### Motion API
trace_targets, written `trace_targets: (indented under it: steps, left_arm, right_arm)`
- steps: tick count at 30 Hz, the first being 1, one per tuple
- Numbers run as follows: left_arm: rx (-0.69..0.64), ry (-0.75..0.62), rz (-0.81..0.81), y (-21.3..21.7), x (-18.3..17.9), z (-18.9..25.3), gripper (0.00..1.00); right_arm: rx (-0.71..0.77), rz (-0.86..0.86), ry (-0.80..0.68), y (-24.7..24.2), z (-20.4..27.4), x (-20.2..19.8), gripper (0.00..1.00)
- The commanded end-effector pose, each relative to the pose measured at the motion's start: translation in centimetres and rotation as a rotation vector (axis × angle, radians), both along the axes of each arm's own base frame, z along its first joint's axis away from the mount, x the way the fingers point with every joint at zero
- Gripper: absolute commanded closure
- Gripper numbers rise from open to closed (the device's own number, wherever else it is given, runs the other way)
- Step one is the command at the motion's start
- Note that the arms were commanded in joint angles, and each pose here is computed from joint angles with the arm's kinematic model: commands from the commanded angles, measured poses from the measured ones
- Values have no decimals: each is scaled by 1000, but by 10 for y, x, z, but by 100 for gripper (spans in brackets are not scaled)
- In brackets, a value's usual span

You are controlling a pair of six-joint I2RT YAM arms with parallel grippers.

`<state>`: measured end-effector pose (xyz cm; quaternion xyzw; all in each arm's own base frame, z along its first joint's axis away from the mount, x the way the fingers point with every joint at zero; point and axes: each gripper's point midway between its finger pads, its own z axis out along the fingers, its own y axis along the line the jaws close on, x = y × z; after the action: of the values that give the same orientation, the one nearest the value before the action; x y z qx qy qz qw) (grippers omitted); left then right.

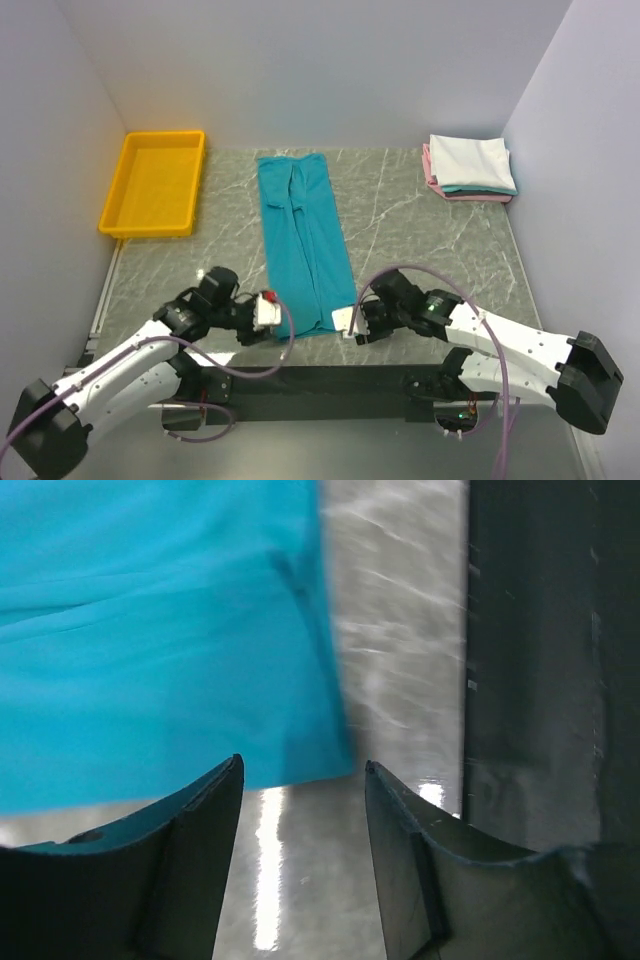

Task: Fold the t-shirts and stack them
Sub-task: Fold the tshirt

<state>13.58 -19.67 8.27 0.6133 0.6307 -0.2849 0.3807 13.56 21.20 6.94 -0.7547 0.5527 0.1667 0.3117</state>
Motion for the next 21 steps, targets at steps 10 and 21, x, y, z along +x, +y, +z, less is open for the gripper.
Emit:
trace_targets:
  steps: [10, 21]
  left_arm:
    - [116, -145, -69, -42, 2, -37, 44]
    - [257, -124, -58, -31, 8, -66, 58]
  right_arm:
    - [-21, 115, -167, 22, -30, 9, 51]
    - [-158, 115, -133, 14, -62, 10, 57]
